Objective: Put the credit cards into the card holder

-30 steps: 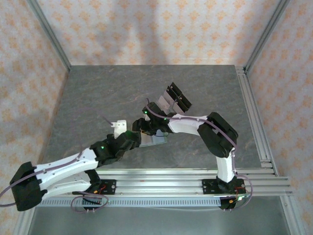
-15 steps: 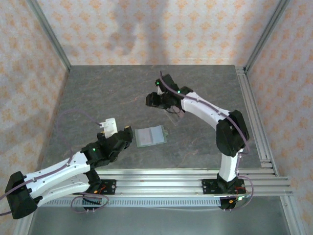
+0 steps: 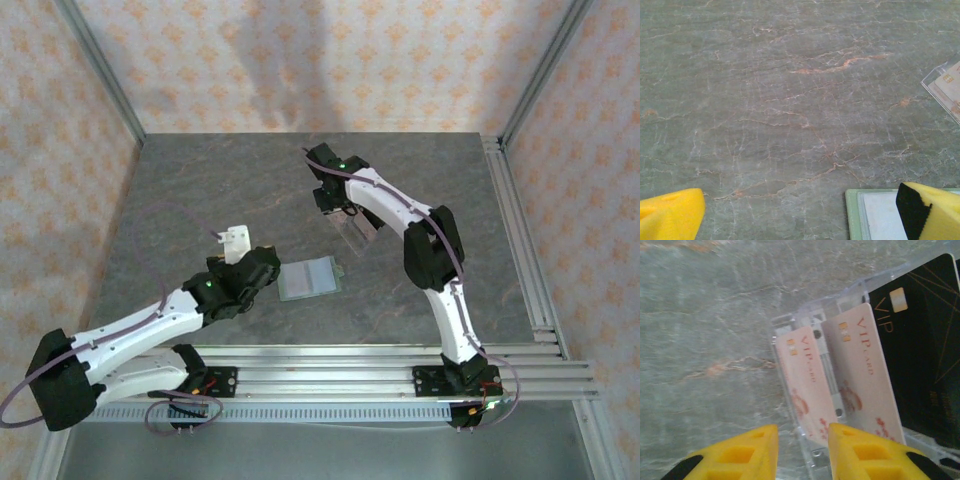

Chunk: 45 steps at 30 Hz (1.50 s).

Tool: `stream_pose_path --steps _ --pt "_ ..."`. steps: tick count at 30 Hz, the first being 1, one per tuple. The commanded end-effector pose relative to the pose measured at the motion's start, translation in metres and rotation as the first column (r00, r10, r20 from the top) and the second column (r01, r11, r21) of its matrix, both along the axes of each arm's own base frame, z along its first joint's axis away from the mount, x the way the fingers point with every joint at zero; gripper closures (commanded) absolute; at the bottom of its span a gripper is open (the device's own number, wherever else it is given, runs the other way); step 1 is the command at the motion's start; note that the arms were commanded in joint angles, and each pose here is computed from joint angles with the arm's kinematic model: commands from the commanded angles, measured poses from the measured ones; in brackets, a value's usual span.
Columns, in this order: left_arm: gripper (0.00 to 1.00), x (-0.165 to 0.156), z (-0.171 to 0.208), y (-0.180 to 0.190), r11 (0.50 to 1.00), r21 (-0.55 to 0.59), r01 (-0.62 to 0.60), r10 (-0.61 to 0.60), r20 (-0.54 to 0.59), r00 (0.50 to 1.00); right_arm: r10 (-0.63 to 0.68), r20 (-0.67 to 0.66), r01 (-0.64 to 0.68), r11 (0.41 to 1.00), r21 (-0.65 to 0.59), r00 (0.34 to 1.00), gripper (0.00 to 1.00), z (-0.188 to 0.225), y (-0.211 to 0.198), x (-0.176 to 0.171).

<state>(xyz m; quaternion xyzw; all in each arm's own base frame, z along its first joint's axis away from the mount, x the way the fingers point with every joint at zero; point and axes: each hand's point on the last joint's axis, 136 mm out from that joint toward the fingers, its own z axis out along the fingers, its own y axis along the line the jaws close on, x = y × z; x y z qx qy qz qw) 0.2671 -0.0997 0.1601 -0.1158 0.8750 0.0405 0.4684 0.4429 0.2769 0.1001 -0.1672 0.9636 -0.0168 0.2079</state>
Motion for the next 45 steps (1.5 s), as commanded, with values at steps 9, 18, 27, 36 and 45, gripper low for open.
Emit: stream_pose_path --steps 9,18,27,36,45 --pt "0.00 0.003 0.006 0.004 0.999 0.033 -0.014 0.014 -0.011 1.000 0.040 0.001 -0.039 0.984 -0.171 0.999 0.65 -0.016 -0.015 0.012" --pt "0.00 0.003 0.002 0.002 0.999 0.035 -0.016 0.017 -0.024 1.000 0.058 -0.041 -0.064 0.987 -0.146 0.997 0.65 -0.030 -0.007 0.009" --pt "0.00 0.004 0.000 0.000 0.999 0.040 -0.014 0.015 -0.034 0.999 0.045 -0.054 -0.050 0.995 -0.084 0.998 0.70 -0.025 -0.007 0.010" --pt "0.00 0.005 -0.003 -0.001 0.999 0.052 -0.007 0.009 -0.048 0.999 0.041 -0.060 -0.044 0.998 -0.046 0.997 0.76 -0.022 -0.004 0.011" --pt "0.00 0.007 -0.005 -0.005 0.999 0.054 0.006 -0.003 -0.063 0.998 0.034 -0.052 -0.036 0.999 -0.024 0.998 0.76 -0.017 -0.001 0.014"
